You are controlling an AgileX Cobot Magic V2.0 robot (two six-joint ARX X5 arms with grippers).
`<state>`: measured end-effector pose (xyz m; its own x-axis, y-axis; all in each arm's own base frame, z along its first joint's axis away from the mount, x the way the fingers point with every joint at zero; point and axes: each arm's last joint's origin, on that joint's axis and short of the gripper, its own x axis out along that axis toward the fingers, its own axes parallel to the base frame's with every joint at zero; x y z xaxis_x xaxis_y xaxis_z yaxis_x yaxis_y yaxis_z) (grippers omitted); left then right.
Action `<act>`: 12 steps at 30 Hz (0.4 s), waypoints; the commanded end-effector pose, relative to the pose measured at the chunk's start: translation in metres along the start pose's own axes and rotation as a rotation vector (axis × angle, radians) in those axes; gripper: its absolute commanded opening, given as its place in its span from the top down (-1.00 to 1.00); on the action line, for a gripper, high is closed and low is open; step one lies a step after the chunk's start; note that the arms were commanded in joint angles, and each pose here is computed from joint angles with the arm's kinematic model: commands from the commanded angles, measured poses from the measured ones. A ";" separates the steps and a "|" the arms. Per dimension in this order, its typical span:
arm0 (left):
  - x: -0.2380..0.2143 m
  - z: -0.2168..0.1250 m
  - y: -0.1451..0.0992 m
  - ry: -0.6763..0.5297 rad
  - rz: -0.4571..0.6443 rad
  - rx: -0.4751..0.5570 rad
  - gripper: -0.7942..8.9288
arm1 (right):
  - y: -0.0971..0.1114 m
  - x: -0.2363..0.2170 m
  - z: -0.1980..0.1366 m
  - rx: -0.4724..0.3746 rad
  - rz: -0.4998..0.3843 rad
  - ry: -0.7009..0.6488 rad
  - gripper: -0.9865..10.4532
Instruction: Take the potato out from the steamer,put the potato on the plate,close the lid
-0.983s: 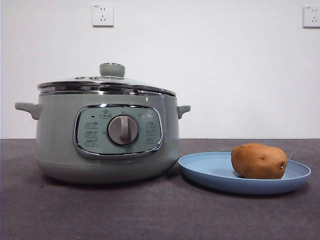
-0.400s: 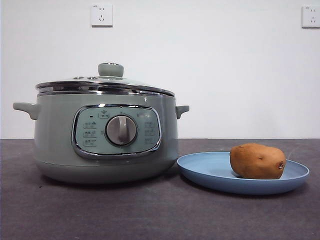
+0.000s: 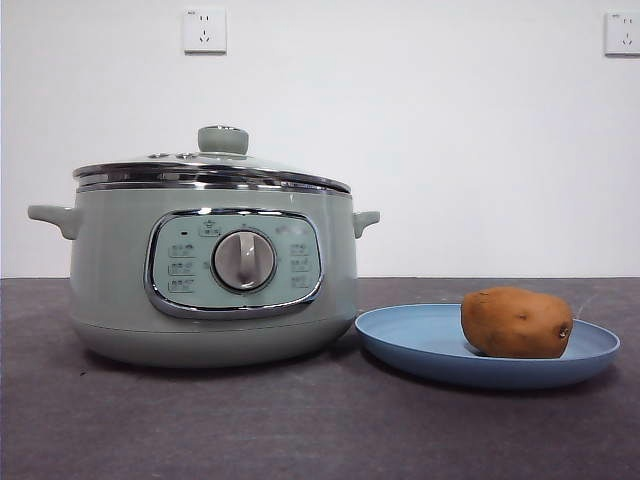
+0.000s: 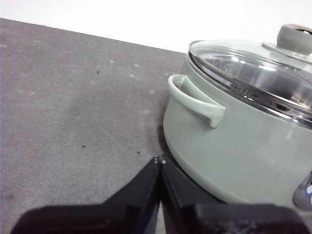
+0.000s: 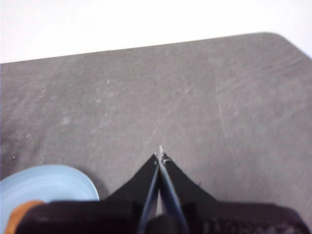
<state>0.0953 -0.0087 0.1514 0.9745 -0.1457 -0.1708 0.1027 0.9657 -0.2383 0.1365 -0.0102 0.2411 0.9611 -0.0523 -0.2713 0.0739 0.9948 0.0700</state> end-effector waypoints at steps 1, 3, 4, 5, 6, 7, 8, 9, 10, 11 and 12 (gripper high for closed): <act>0.001 -0.004 0.001 0.006 0.006 -0.007 0.84 | -0.003 0.001 -0.032 0.093 0.001 -0.046 0.83; 0.001 -0.004 0.001 0.006 0.006 -0.007 0.84 | -0.003 0.000 -0.046 0.120 0.007 -0.079 0.83; 0.001 -0.004 0.001 0.006 0.006 -0.007 0.84 | -0.004 0.000 -0.052 0.127 0.009 -0.093 0.83; 0.001 -0.004 0.001 0.006 0.006 -0.007 0.84 | -0.004 -0.001 -0.057 0.127 0.011 -0.103 0.83; 0.001 -0.004 0.001 0.006 0.005 -0.007 0.84 | -0.004 -0.002 -0.061 0.127 0.011 -0.108 0.83; 0.001 -0.004 0.001 0.006 0.006 -0.007 0.84 | -0.004 -0.003 -0.064 0.127 0.012 -0.112 0.83; 0.001 -0.004 0.001 0.006 0.006 -0.007 0.84 | -0.005 -0.003 -0.067 0.126 0.013 -0.119 0.83; 0.001 -0.004 0.001 0.006 0.006 -0.007 0.84 | -0.005 -0.004 -0.068 0.126 0.014 -0.126 0.83; 0.001 -0.004 0.001 0.006 0.006 -0.007 0.84 | -0.005 -0.005 -0.070 0.126 0.015 -0.134 0.83; 0.001 -0.004 0.001 0.006 0.006 -0.007 0.84 | -0.005 -0.005 -0.071 0.126 0.016 -0.139 0.83; 0.001 -0.004 0.001 0.006 0.006 -0.007 0.84 | -0.005 -0.006 -0.072 0.125 0.017 -0.144 0.83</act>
<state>0.0953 -0.0087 0.1514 0.9745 -0.1457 -0.1708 0.1027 0.9658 -0.2380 0.1117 -0.0082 0.1768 0.9897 -0.0542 -0.1321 0.0783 0.9798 0.1843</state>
